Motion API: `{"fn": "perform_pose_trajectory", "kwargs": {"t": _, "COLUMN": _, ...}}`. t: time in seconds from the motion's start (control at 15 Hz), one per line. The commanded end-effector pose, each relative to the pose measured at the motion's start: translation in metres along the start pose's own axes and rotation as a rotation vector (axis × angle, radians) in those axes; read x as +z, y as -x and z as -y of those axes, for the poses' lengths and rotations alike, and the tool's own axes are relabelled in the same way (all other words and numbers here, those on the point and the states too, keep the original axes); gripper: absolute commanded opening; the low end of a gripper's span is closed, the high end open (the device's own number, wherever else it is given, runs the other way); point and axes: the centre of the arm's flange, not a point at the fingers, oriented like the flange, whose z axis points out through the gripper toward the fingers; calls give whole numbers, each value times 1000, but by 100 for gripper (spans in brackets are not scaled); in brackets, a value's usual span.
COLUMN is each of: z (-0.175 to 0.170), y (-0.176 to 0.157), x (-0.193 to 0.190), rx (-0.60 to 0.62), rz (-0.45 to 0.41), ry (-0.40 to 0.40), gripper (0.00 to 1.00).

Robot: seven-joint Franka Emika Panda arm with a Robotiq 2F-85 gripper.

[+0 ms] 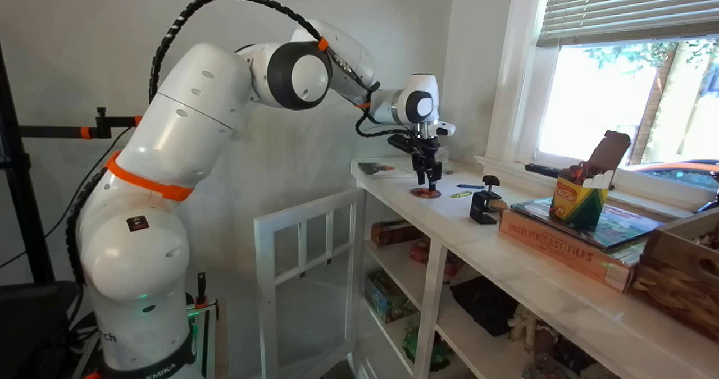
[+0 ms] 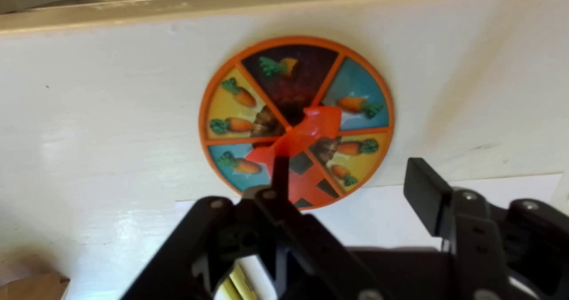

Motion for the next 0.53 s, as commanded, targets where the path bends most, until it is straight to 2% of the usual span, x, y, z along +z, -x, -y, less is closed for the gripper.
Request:
{"fn": "perform_pose_trajectory", "kwargs": {"t": 0.0, "z": -8, "y": 11, "x": -4, "rx": 0, "rz": 7, "ry": 19, "gripper": 69}}
{"fn": "perform_pose_trajectory", "kwargs": {"t": 0.47, "z": -11, "y": 14, "x": -9, "rx": -1, "rz": 0, "ry": 24, "gripper": 68}}
